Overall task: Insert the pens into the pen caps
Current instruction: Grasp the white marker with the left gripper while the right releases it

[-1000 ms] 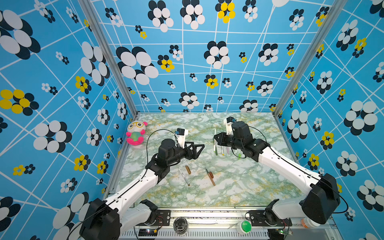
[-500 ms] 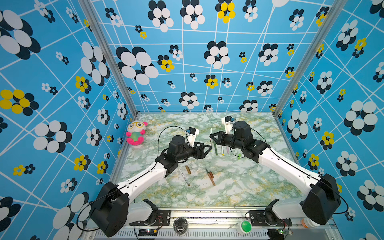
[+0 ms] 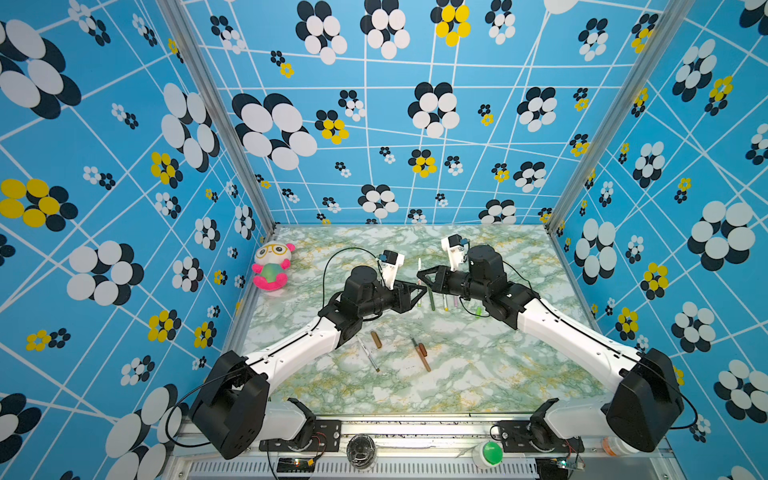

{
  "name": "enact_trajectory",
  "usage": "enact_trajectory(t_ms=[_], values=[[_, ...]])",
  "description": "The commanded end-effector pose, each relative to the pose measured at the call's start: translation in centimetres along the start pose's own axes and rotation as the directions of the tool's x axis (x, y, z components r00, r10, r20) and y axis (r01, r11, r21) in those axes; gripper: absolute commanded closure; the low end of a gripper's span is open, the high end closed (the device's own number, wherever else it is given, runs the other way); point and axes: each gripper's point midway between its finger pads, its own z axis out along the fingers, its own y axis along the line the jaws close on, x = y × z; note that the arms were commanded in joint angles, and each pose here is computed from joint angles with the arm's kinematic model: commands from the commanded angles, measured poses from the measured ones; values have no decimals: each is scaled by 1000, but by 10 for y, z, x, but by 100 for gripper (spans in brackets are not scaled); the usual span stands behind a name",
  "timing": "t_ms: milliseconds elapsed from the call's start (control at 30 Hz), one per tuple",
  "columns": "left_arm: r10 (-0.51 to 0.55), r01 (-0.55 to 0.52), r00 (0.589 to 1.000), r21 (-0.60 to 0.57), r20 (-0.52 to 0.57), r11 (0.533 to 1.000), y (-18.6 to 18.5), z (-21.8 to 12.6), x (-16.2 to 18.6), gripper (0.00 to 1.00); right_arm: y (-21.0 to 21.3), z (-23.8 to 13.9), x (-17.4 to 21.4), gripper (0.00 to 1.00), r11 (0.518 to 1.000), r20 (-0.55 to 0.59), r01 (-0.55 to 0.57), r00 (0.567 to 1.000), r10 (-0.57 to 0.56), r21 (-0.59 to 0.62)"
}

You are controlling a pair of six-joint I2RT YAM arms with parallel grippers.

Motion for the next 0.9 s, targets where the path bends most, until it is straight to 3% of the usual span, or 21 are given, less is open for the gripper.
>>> enact_trajectory(t_ms=[0,467,567,667,867], values=[[22,-22,1000,41,17,999,-14,3,-12,61,13,-8,-5,100,999,30,33,999,-31,-42],[9,-9,1000,32,3,999,-11,6,-10,92,10,-8,-6,98,999,33,43,999,-42,-27],[12,-12,1000,22,1,1000,-9,6,-9,96,9,-9,-8,91,999,34,51,998,-50,-7],[15,-15,1000,-3,5,1000,-5,4,-10,100,2,-11,-6,78,998,25,58,998,-58,35],[10,-7,1000,-155,19,988,23,-7,-7,100,-32,-28,-3,60,973,-4,47,999,-47,226]])
